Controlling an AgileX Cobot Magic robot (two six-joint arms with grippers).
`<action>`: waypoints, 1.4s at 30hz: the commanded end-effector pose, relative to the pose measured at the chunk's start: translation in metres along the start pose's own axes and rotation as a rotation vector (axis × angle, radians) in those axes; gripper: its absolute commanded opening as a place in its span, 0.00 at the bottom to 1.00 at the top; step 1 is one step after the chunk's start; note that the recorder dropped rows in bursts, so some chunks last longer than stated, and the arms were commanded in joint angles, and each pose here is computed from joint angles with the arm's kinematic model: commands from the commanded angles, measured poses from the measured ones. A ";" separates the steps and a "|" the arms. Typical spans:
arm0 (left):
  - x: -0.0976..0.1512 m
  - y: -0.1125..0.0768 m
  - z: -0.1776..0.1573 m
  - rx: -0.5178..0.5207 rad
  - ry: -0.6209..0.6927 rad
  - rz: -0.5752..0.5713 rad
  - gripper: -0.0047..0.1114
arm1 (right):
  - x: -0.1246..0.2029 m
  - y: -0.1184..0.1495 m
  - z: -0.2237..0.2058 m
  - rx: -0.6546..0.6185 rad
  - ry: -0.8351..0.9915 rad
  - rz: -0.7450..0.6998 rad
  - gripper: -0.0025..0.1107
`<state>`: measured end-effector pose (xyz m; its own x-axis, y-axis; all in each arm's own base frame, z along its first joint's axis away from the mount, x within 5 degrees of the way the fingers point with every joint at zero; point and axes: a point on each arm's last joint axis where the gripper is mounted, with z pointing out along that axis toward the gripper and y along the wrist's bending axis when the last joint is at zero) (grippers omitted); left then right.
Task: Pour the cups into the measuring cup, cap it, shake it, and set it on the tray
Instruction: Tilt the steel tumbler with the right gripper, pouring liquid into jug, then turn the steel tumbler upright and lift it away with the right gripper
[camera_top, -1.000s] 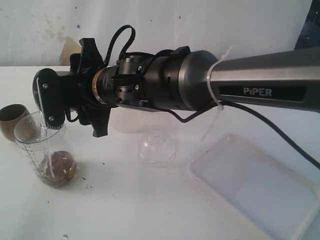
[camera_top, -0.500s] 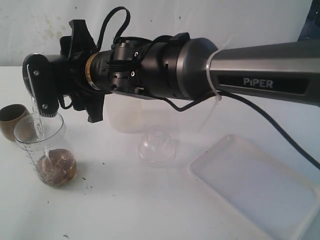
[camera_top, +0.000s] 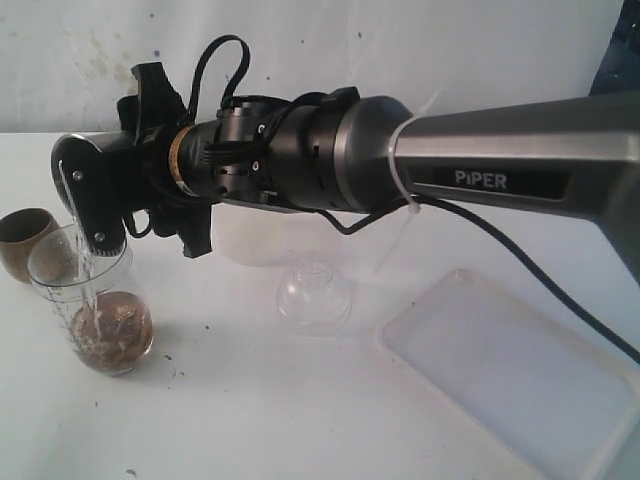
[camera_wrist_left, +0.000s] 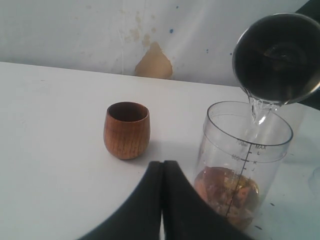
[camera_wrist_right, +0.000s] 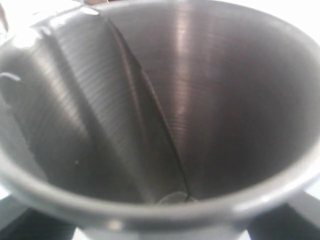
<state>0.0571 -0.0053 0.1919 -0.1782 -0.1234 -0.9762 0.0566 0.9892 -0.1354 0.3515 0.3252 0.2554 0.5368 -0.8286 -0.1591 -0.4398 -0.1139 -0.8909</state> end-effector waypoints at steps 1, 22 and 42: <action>0.001 0.000 0.000 0.002 0.002 0.009 0.04 | -0.002 -0.008 -0.004 0.027 -0.015 -0.003 0.02; 0.001 0.000 0.000 0.002 0.002 0.009 0.04 | 0.001 -0.013 -0.009 0.027 0.023 0.359 0.02; 0.001 0.000 0.000 0.002 0.002 0.009 0.04 | 0.069 -0.049 -0.058 0.158 -0.075 1.638 0.02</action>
<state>0.0571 -0.0053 0.1919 -0.1782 -0.1234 -0.9762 0.0566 0.9892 -0.1354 0.3647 0.2581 0.3089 -0.3221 -0.0918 -0.9423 -0.5196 0.8491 0.0949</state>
